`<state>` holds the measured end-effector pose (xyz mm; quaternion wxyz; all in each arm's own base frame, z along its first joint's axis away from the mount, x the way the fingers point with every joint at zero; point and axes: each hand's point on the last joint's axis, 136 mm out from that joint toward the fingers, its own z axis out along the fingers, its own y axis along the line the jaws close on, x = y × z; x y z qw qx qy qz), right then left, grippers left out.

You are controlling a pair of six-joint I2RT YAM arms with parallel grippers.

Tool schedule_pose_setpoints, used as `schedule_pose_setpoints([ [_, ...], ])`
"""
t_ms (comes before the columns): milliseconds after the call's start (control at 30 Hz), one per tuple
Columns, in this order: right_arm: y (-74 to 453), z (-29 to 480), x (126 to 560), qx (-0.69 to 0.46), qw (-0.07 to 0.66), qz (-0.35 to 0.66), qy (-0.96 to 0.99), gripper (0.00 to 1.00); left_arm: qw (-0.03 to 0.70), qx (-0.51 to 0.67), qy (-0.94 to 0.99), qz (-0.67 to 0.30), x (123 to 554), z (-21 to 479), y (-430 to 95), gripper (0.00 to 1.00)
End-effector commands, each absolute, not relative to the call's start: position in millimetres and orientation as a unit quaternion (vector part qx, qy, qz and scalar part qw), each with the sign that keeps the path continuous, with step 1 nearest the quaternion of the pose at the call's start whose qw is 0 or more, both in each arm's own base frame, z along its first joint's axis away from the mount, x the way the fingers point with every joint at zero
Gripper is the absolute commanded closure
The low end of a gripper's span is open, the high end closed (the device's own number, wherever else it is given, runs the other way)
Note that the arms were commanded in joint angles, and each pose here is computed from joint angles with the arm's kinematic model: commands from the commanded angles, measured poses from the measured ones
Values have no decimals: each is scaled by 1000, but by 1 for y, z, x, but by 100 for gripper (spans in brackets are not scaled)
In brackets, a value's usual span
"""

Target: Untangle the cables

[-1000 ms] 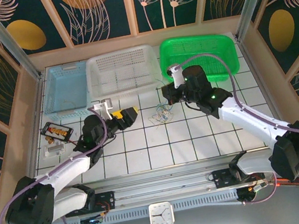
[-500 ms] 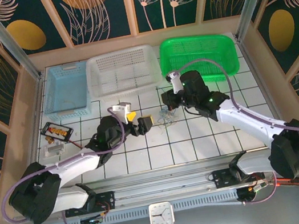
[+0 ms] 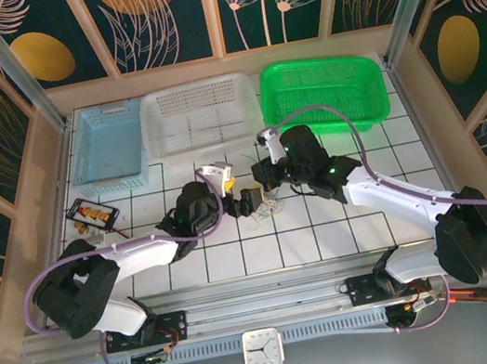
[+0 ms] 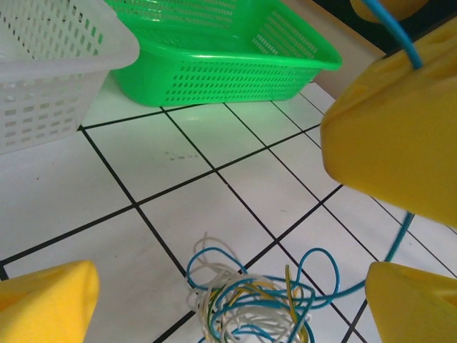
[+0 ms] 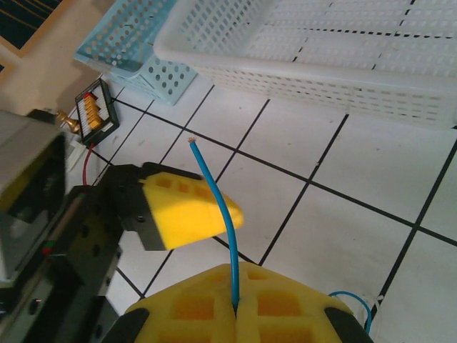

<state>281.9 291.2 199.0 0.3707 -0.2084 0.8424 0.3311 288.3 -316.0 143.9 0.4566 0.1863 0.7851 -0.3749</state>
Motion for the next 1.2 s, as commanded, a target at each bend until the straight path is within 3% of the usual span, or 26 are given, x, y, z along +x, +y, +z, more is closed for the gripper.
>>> schedule_pose_setpoints([
  [0, 299, 212, 282, -202, 385, 343, 832, 100, 474, 206, 764, -386, 292, 159, -331, 6],
  [167, 301, 221, 280, -199, 390, 349, 829, 100, 474, 217, 760, -389, 294, 160, -342, 7],
  [467, 310, 257, 278, -184, 407, 398, 801, 100, 465, 211, 766, -391, 296, 142, -346, 18],
  [800, 305, 278, 281, -171, 431, 399, 791, 100, 460, 202, 773, -388, 282, 127, -329, 17],
  [1167, 306, 302, 283, -174, 451, 406, 775, 100, 442, 204, 785, -383, 267, 108, -316, 44],
])
